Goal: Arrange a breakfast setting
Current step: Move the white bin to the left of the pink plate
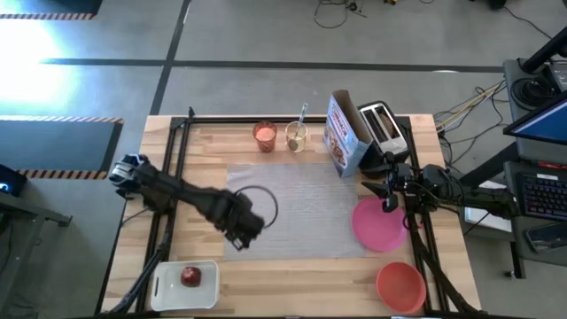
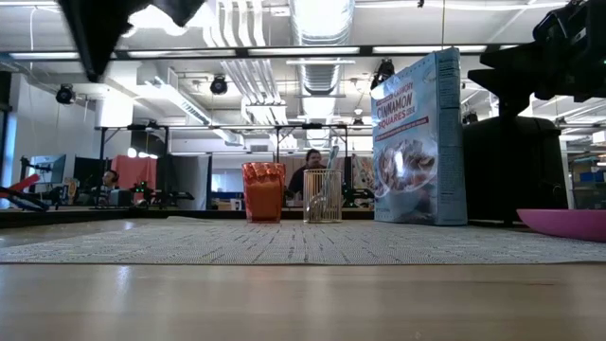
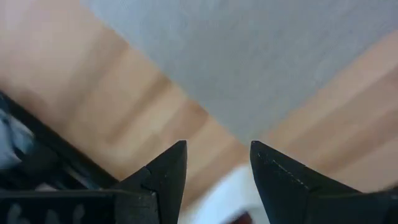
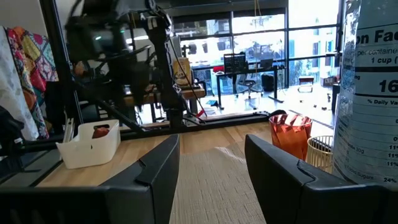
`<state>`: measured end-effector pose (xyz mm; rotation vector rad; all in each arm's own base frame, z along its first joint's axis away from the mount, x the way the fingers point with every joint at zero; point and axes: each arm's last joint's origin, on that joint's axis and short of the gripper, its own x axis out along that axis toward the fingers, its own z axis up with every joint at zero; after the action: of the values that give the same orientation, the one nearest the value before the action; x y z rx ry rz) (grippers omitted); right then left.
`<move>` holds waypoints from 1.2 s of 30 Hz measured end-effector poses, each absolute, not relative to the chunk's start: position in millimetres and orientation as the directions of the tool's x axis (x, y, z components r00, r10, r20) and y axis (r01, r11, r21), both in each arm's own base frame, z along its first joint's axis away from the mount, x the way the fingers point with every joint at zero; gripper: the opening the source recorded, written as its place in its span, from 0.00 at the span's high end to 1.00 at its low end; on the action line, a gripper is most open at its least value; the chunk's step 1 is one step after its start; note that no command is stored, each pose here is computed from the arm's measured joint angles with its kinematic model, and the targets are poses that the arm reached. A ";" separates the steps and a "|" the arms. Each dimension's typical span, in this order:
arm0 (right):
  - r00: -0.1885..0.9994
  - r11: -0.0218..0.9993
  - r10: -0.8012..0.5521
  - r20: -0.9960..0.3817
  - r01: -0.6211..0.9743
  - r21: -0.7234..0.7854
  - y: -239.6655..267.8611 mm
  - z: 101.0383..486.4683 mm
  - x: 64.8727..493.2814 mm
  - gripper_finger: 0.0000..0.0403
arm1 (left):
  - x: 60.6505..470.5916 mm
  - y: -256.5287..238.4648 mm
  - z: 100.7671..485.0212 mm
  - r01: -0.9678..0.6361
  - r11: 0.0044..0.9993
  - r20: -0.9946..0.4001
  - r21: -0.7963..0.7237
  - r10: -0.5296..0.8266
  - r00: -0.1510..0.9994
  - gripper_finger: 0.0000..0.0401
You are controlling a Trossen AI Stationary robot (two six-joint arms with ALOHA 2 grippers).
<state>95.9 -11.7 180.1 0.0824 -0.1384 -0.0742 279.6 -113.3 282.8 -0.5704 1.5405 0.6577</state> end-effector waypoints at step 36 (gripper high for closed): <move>0.988 0.994 -0.080 0.135 0.069 0.087 -11.7 180.1 95.8 0.58 | 248.2 -187.8 202.6 -0.918 0.396 -0.958 -0.024 -0.271 -0.092 0.51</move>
<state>95.8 -11.7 180.1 0.0822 -0.1385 -0.0746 248.2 -187.8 202.6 -1.0776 1.6068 0.7738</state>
